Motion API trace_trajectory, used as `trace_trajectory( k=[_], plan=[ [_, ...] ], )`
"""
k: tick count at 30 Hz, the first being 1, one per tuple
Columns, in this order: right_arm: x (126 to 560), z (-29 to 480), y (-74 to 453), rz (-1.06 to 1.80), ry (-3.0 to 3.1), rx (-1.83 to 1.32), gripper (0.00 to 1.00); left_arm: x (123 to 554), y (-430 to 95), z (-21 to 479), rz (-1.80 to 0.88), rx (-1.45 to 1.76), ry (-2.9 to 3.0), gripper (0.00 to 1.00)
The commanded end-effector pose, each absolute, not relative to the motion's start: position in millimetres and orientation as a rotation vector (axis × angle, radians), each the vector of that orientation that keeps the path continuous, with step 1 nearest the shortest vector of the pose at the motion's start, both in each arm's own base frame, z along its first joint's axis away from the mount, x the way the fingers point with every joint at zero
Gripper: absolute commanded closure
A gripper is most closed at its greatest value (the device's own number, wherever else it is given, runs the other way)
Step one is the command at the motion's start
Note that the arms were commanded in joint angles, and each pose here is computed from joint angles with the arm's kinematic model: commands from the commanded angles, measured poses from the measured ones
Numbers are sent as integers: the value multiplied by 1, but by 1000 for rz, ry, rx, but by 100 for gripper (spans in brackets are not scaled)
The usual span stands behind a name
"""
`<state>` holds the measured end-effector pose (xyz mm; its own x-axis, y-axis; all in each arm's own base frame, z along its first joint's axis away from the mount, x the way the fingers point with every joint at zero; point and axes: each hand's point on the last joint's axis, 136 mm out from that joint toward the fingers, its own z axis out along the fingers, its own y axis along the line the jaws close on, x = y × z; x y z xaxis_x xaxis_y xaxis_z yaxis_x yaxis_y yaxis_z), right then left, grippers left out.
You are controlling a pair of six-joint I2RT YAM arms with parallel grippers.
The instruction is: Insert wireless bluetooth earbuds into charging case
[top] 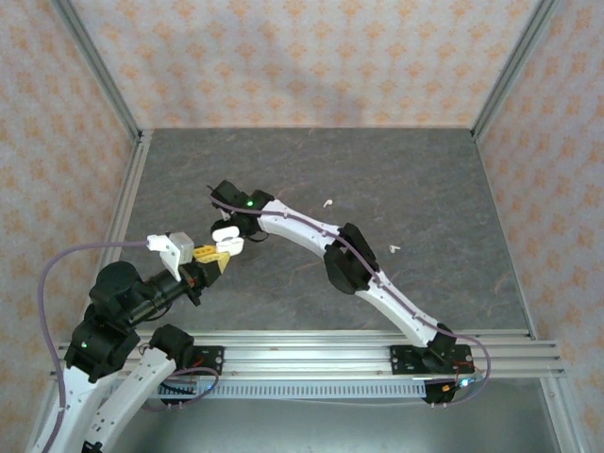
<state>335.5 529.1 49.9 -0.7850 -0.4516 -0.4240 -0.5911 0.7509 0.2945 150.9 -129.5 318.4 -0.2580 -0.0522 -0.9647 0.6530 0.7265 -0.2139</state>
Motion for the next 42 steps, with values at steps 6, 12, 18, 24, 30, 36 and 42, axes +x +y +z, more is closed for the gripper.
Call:
trace_trajectory(
  k=[6, 12, 18, 24, 30, 36, 42],
  plan=[
    [324, 33, 540, 553, 2602, -879, 42, 145, -127, 319, -720, 482, 1694, 100],
    [315, 25, 541, 533, 2617, -887, 49, 145, -126, 319, -720, 473, 1696, 100],
    [315, 29, 536, 501, 2626, -880, 59, 144, -123, 317, -706, 461, 1702, 100],
    [322, 38, 516, 419, 2652, -816, 68, 143, -121, 318, -701, 452, 1696, 100],
    [336, 62, 492, 483, 2648, -664, 77, 143, -121, 321, -702, 447, 1687, 100],
    [356, 74, 425, 583, 2699, -375, 79, 144, -122, 322, -708, 447, 1683, 100],
    [352, 64, 320, 526, 2767, -92, 79, 149, -126, 319, -734, 440, 1677, 100]
  ],
)
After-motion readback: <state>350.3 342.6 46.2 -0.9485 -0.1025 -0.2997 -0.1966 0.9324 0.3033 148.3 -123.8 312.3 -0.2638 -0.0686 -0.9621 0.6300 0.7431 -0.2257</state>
